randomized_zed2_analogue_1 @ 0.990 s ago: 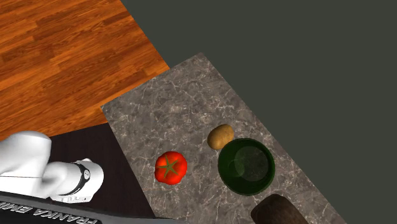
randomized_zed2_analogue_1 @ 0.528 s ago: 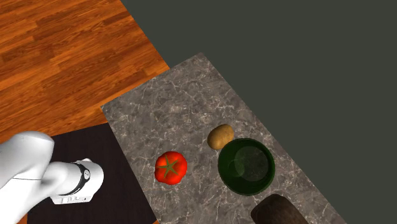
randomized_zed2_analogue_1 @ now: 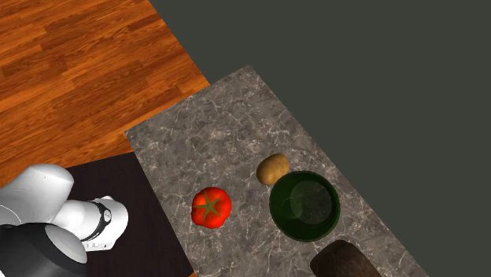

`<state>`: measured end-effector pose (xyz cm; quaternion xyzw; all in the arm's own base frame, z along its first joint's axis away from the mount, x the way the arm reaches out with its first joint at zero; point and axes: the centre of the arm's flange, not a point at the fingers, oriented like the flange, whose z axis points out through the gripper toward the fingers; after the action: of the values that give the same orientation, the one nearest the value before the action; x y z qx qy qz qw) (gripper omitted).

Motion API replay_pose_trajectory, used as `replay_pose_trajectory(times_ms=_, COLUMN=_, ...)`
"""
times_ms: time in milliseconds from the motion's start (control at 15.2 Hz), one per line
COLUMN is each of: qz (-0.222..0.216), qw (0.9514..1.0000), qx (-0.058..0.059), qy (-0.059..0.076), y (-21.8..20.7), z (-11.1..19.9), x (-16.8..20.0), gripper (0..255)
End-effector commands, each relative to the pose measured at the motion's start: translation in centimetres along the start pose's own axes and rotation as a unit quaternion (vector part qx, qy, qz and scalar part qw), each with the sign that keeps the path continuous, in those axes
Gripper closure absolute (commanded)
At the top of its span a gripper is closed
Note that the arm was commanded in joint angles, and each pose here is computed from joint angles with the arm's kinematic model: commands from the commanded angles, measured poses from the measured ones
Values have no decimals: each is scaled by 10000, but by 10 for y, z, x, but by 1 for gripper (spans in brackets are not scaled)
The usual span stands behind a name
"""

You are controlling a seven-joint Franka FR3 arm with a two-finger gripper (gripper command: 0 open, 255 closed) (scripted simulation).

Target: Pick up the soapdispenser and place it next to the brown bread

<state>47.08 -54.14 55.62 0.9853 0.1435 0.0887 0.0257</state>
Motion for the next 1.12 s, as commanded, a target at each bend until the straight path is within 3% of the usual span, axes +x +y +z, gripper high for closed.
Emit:
replay_pose_trajectory(times_ms=0, qz=-10, qw=10000, qx=6, qy=3, y=15, z=6, x=-6, gripper=255)
replay_pose_trajectory(times_ms=1056, qz=-10, qw=10000, qx=6, qy=3, y=8, z=89, x=-20, gripper=255)
